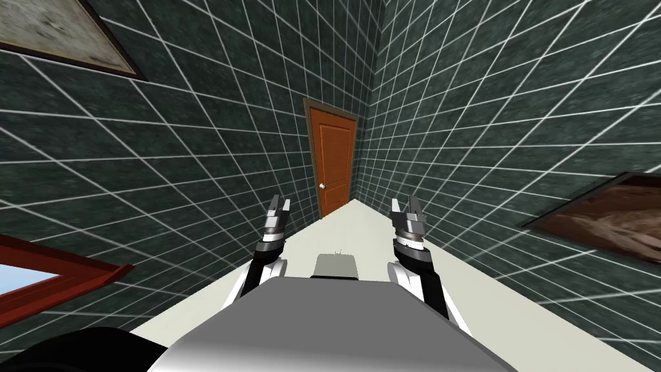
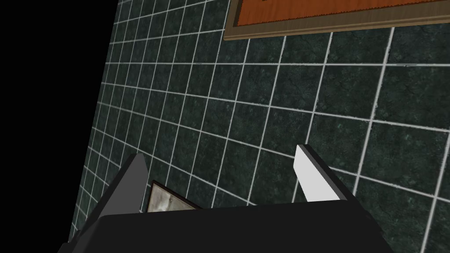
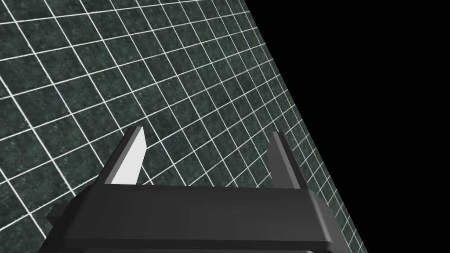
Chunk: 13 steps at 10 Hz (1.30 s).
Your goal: Pull the door open
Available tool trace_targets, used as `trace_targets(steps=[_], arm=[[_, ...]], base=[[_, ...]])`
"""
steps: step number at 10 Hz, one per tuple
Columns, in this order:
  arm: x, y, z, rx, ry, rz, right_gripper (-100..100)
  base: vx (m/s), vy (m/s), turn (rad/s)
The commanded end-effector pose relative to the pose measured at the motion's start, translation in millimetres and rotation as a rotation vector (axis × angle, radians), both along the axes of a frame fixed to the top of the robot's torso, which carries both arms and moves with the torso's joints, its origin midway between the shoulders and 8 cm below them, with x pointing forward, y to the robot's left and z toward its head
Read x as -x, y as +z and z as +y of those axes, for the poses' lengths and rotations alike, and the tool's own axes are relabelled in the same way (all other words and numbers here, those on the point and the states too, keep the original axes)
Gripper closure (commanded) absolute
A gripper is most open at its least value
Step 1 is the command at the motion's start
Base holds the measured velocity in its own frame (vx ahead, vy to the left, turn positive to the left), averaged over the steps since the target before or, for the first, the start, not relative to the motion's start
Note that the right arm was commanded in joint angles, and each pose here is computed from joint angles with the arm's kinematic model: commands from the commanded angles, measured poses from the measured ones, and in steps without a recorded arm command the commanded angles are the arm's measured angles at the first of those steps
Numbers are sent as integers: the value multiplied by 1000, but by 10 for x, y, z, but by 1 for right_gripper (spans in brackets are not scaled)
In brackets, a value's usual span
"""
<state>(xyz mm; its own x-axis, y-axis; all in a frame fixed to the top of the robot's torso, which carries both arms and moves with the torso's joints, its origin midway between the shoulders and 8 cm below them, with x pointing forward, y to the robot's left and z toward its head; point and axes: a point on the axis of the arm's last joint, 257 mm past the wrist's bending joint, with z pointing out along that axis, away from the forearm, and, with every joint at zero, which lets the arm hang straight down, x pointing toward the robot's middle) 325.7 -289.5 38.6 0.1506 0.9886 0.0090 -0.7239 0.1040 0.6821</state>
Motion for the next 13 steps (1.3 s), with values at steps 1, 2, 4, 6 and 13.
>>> trace_targets(steps=[1, 2, 4, 6, 13], arm=[[-48, -76, -7, 19, -17, 18, -100], [-67, -107, -11, 26, -24, 25, -100], [-123, -199, -23, 48, -44, 46, -100], [-192, -319, -40, 77, -72, 73, -100], [-381, -679, -102, 163, -154, 153, -100]], base=[[-2, 111, 155], [75, -3, 90], [100, -59, 98], [96, -30, 136], [80, -6, 115]])
